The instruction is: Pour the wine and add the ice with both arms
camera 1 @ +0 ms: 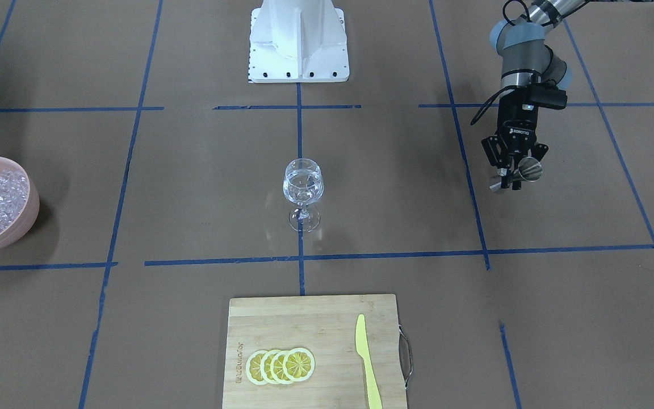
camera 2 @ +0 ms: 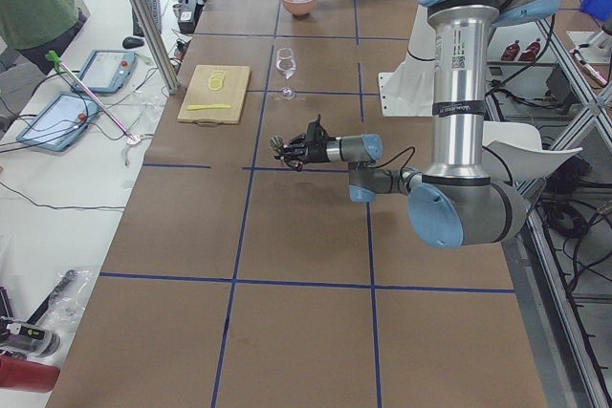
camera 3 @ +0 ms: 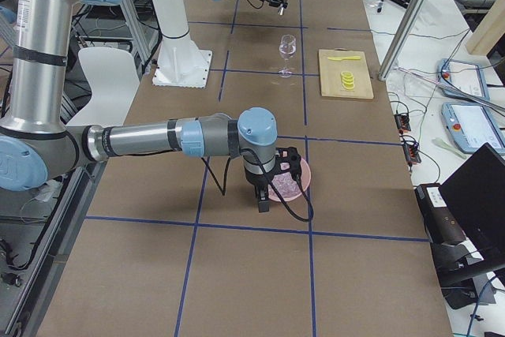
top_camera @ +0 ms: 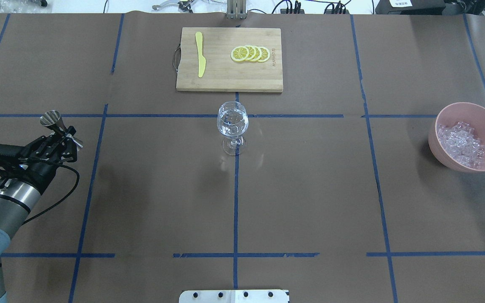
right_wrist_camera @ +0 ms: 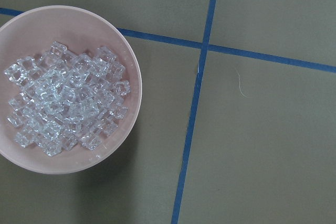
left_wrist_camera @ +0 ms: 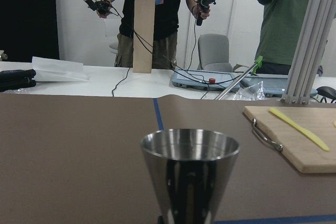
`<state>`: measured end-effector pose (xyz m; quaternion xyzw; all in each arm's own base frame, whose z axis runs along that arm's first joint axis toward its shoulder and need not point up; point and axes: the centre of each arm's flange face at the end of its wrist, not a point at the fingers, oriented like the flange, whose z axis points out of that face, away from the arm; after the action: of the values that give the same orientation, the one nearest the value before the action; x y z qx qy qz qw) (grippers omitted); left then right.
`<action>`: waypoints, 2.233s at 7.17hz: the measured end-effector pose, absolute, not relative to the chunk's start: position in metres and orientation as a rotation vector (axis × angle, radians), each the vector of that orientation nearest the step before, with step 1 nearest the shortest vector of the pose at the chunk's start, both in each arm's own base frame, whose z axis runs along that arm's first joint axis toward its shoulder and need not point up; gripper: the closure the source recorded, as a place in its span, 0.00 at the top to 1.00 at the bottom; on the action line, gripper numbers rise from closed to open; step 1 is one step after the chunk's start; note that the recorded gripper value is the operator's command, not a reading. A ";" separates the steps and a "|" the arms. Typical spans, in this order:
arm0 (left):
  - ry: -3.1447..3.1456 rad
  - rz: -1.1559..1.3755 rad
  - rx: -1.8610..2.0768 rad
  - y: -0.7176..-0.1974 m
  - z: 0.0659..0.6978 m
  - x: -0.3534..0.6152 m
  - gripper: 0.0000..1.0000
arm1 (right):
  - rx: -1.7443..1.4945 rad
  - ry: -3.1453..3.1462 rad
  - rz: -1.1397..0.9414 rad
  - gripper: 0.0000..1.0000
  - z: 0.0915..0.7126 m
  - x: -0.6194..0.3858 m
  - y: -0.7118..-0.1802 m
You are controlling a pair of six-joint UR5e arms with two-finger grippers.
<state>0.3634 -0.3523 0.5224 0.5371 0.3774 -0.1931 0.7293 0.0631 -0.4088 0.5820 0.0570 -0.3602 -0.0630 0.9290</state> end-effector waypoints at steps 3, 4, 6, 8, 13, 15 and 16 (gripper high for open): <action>0.806 -0.440 1.185 -0.340 0.544 0.380 0.00 | 0.119 -0.737 -0.129 1.00 0.581 0.063 -0.410; 0.797 -0.454 1.204 -0.335 0.543 0.382 0.00 | 0.121 -0.737 -0.130 1.00 0.580 0.063 -0.411; 0.775 -0.476 1.242 -0.321 0.541 0.388 0.00 | 0.123 -0.736 -0.130 1.00 0.579 0.063 -0.412; 0.761 -0.462 1.252 -0.309 0.544 0.396 0.00 | 0.123 -0.736 -0.130 1.00 0.579 0.063 -0.412; 0.763 -0.431 1.240 -0.296 0.552 0.409 0.02 | 0.122 -0.736 -0.131 1.00 0.580 0.063 -0.411; 0.763 -0.430 1.240 -0.296 0.553 0.412 0.04 | 0.121 -0.736 -0.131 1.00 0.580 0.063 -0.411; 0.763 -0.430 1.240 -0.296 0.554 0.414 0.07 | 0.121 -0.736 -0.131 1.00 0.580 0.063 -0.411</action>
<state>0.4144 -0.2964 0.5537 0.5622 0.3459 -0.1948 0.7255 0.0632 -0.4114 0.5803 0.0591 -0.3593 -0.0638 0.9291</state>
